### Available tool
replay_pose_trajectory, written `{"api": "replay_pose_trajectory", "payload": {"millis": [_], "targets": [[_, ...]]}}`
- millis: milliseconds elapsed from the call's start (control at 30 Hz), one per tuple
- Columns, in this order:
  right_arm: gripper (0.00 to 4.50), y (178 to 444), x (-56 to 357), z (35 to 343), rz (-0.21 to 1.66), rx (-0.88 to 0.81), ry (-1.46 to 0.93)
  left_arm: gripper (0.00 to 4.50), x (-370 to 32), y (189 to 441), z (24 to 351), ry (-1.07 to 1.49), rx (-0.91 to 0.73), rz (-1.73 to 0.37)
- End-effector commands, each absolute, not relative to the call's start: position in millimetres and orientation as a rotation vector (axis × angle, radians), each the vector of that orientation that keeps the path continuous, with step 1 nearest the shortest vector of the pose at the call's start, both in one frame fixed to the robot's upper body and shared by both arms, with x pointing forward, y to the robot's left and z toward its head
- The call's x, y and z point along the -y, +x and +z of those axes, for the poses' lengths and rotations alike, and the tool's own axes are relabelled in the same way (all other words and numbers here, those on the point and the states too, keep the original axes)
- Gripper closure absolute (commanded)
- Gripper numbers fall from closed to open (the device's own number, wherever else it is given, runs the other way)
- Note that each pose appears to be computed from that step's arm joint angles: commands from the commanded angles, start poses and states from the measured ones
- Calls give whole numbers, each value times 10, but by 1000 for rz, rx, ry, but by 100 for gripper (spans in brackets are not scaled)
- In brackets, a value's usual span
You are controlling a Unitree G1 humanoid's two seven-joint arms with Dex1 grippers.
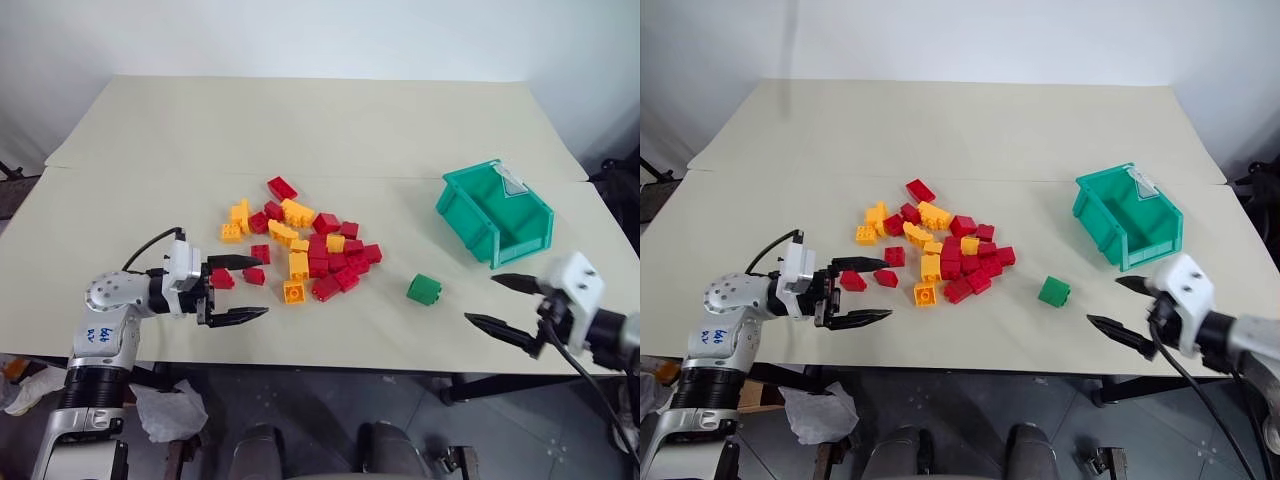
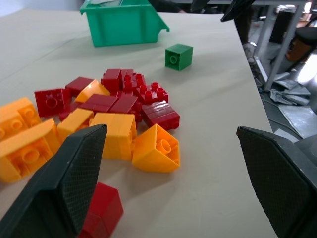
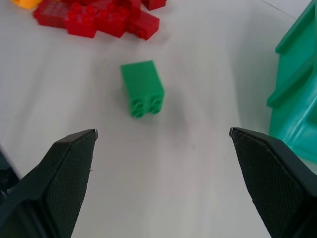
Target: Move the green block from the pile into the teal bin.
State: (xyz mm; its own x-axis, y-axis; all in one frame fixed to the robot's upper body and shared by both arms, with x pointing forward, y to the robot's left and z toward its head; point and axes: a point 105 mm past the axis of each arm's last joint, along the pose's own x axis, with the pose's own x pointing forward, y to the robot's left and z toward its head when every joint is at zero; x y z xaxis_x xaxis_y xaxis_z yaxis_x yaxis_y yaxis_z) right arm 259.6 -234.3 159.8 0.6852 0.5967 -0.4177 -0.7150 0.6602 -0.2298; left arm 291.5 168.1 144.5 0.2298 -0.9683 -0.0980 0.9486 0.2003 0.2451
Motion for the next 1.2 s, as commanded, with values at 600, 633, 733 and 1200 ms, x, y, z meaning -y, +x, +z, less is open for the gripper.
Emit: {"api": "replay_pose_trajectory", "payload": {"millis": [600, 633, 733, 1200], "targets": [[157, 3273, 1830, 1438, 922, -511, -547, 0, -1571, 2804, 1577, 266, 132, -1321], [191, 3269, 1822, 1447, 930, -506, -545, 0, -1567, 2810, 1578, 264, 134, -1320], [297, 3268, 1828, 1505, 927, -467, -515, 0, -1544, 2814, 1585, 257, 144, -1321], [300, 3263, 2548, 2372, 549, 82, -229, 0, -1393, 3077, 1984, 17, 351, -1061]]}}
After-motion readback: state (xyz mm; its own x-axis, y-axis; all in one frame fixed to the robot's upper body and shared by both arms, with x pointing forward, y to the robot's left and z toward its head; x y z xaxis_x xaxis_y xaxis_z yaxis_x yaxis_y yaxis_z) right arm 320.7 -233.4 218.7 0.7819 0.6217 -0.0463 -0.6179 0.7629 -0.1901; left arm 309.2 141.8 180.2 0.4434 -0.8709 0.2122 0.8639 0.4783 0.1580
